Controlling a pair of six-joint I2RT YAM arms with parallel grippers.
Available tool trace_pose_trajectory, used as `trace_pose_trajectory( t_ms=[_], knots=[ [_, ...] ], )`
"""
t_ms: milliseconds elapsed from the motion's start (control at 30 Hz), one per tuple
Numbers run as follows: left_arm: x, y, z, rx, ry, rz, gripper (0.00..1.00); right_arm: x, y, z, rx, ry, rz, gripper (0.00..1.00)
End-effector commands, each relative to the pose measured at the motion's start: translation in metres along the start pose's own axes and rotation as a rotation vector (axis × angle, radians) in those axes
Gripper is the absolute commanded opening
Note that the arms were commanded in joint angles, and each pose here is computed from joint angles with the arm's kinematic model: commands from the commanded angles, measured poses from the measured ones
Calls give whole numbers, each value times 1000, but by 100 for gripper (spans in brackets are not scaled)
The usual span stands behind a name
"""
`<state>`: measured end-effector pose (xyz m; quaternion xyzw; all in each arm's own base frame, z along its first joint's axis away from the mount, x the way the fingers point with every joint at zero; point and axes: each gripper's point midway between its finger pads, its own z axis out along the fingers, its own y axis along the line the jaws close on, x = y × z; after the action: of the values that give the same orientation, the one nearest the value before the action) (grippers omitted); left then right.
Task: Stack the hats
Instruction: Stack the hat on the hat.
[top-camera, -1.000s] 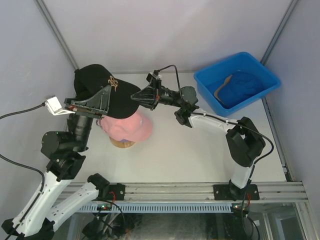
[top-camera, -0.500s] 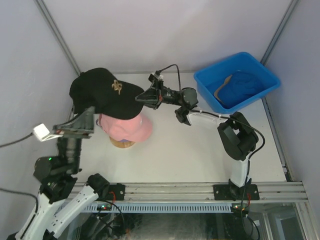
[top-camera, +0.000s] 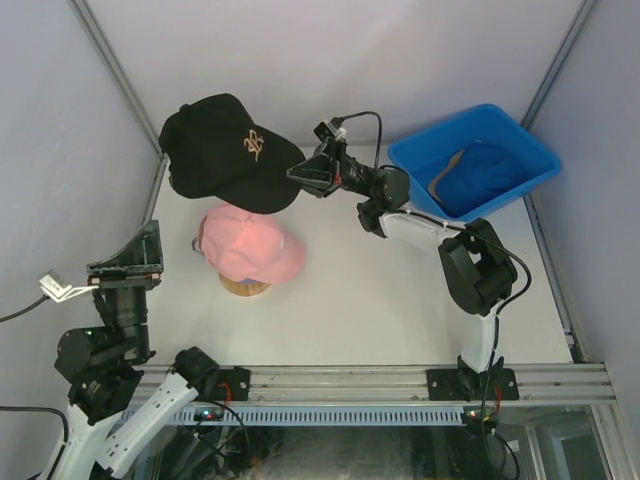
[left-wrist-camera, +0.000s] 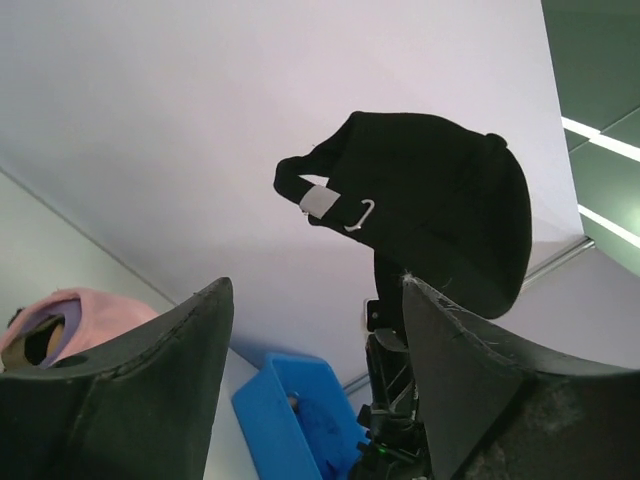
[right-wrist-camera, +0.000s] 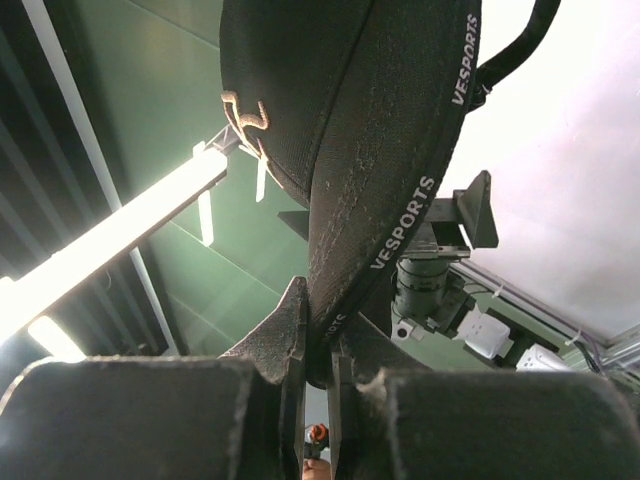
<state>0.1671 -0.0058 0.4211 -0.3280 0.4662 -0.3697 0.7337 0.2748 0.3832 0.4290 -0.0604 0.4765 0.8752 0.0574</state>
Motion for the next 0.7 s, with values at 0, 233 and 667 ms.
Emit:
trace_pose_trajectory(
  t_ms=[0,233,667],
  knots=[
    [-4,-5,4,-33,-12,-108,75,25,45,8,-82,90,93,0],
    [-1,-22,7,16,8,-232,84,59,71,10,-99,152,80,0],
    [-15,-56,10,112,-5,-454,100,124,100,19,-153,248,108,0]
  ],
)
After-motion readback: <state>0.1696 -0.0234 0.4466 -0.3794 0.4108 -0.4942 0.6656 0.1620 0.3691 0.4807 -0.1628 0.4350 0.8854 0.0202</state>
